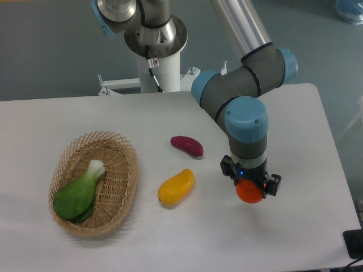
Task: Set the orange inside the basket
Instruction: 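Hold the orange in the gripper above the table beside the mango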
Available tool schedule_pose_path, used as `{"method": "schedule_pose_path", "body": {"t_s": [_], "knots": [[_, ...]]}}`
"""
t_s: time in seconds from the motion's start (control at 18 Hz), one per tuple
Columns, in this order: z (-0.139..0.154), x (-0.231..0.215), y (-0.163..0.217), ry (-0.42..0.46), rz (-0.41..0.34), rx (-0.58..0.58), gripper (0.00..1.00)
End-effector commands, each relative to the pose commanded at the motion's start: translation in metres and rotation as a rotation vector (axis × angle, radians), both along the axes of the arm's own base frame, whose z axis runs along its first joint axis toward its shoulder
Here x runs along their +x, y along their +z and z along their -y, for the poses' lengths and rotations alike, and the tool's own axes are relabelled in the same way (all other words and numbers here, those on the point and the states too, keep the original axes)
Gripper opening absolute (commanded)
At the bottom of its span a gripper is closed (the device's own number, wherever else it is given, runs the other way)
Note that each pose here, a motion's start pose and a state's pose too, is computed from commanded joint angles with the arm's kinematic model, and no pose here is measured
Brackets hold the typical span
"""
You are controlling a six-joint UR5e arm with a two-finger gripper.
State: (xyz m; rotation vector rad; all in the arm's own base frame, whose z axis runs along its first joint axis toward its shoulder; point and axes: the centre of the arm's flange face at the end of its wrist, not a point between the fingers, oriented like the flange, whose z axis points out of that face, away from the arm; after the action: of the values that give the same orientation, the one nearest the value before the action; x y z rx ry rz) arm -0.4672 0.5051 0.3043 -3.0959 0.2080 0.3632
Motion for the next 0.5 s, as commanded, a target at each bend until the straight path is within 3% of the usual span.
{"method": "schedule_pose_path", "body": {"t_s": [0.5], "knots": [[-0.017,0.02,0.007,0.038,0.009,0.033,0.76]]}}
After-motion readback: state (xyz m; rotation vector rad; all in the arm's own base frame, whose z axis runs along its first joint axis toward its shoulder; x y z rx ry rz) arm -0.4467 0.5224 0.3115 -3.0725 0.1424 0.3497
